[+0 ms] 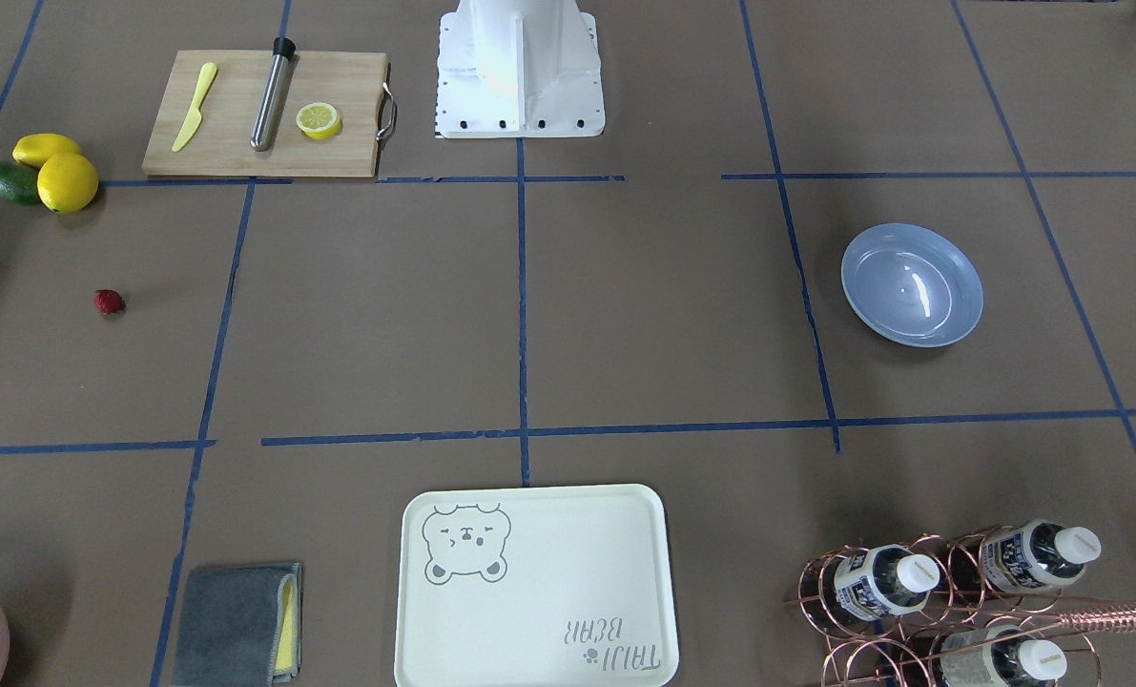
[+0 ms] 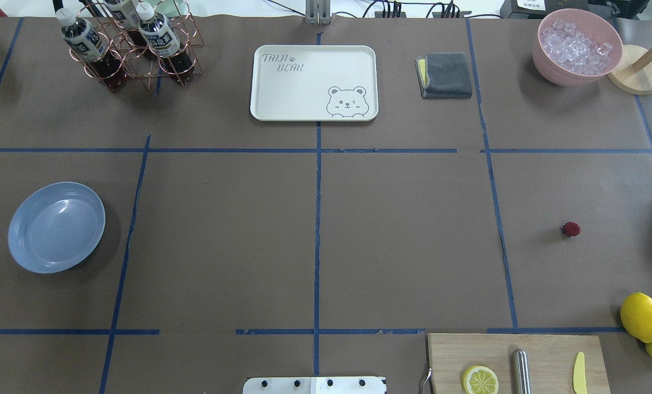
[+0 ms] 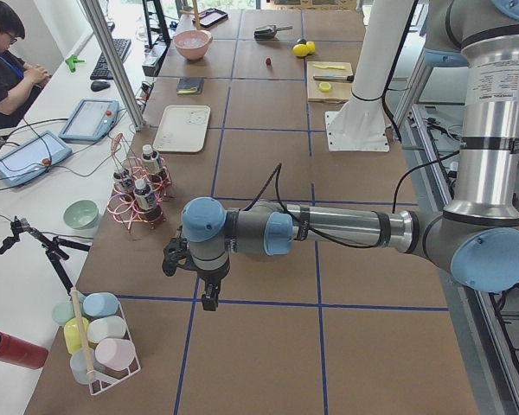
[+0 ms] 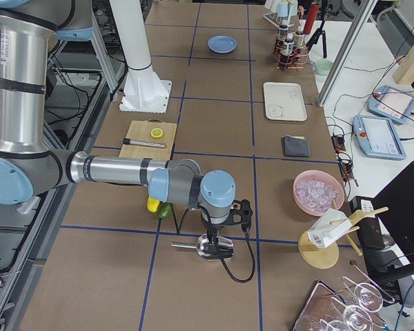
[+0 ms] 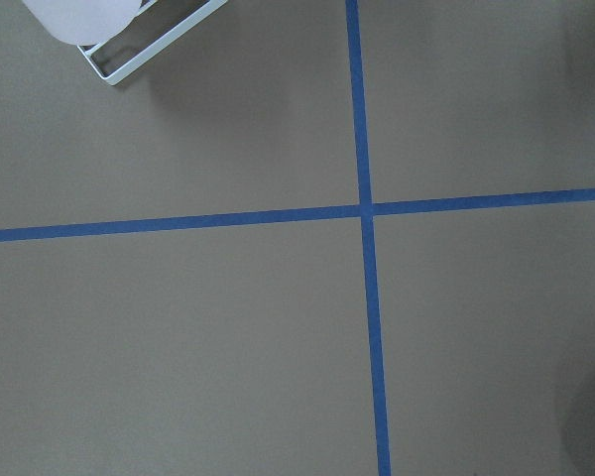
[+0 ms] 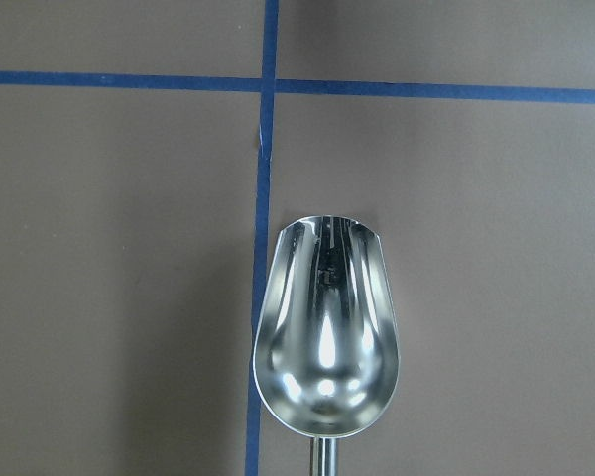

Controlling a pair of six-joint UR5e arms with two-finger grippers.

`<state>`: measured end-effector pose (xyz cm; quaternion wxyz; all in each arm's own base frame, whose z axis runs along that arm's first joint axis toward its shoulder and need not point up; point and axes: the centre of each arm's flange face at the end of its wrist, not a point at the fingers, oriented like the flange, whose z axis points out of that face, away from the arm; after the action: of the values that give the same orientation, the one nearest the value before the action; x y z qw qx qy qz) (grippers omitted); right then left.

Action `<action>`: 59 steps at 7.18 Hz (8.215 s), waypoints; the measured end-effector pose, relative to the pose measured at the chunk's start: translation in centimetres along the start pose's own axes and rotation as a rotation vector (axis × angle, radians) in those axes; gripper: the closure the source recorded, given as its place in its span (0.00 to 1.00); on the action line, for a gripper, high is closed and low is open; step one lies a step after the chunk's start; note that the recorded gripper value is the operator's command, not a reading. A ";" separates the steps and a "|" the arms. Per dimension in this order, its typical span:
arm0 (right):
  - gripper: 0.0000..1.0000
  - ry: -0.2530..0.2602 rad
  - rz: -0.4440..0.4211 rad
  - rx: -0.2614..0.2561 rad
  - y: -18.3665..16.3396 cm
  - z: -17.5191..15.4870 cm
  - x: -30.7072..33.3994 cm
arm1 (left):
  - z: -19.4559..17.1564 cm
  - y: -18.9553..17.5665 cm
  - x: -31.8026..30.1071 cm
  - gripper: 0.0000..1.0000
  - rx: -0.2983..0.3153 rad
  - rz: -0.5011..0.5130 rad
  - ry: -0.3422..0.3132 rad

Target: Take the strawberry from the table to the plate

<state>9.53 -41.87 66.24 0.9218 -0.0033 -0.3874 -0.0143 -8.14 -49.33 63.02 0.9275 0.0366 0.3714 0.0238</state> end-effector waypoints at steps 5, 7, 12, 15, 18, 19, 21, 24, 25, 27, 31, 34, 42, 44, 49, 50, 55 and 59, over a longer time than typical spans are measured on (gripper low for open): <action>0.00 0.001 -0.002 0.037 -2.4 -1.8 -1.5 | 1.4 -0.3 1.7 0.00 0.033 0.050 0.002; 0.00 -0.002 -0.009 0.070 -3.8 -3.4 -3.0 | 4.6 1.9 3.9 0.00 0.095 0.026 0.033; 0.00 -0.070 0.012 0.082 -4.4 -3.9 -4.3 | 13.9 13.6 13.2 0.00 0.117 -0.133 0.256; 0.00 -0.079 0.007 0.085 -4.6 -4.0 -4.6 | 17.3 13.1 16.3 0.00 0.137 -0.180 0.229; 0.00 -0.080 0.000 0.088 -4.7 -4.2 -5.0 | 20.3 8.3 17.7 0.14 0.188 -0.184 0.199; 0.00 -0.080 0.000 0.089 -4.7 -4.3 -5.1 | 20.7 7.8 17.8 0.15 0.191 -0.185 0.196; 0.00 -0.081 0.002 0.091 -4.8 -4.4 -5.2 | 21.0 7.8 18.1 0.15 0.187 -0.180 0.195; 0.00 -0.080 0.001 0.097 -5.0 -4.7 -5.5 | 21.1 8.3 18.6 0.17 0.172 -0.168 0.204; 0.00 -0.081 0.001 0.098 -5.1 -4.7 -5.5 | 21.2 8.8 18.7 0.21 0.163 -0.162 0.205; 0.00 -0.082 0.001 0.099 -5.1 -4.8 -5.5 | 20.9 10.1 19.0 0.40 0.148 -0.151 0.210; 0.00 -0.086 0.003 0.098 -5.0 -4.7 -5.5 | 21.0 10.8 19.4 0.92 0.135 -0.148 0.213; 0.00 -0.093 0.002 0.099 -5.0 -4.8 -5.5 | 20.2 10.6 20.1 1.00 0.144 -0.142 0.227; 0.00 -0.094 -0.013 0.109 -5.5 -5.3 -6.2 | 1.6 0.4 37.8 1.00 0.078 -0.352 0.391; 0.00 -0.093 -0.017 0.109 -5.6 -5.3 -6.4 | 2.5 0.1 50.0 1.00 0.056 -0.462 0.413; 0.00 -0.094 -0.025 0.104 -6.0 -5.1 -6.9 | 10.7 4.5 69.8 1.00 0.065 -0.569 0.308; 0.00 -0.094 -0.018 0.105 -6.1 -5.2 -7.0 | 12.1 4.7 70.2 1.00 0.060 -0.564 0.303; 0.00 -0.095 -0.002 0.106 -6.2 -5.3 -7.5 | 15.1 7.3 72.0 0.00 0.040 -0.519 0.301; 0.00 -0.094 -0.023 0.079 -6.6 -4.2 -10.0 | 9.0 3.5 68.7 0.00 0.125 -0.483 0.273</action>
<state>5.32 -48.29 56.13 0.9019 0.0367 -0.4303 -0.0095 47.68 -41.35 22.62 0.8435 0.0003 0.4917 -0.2162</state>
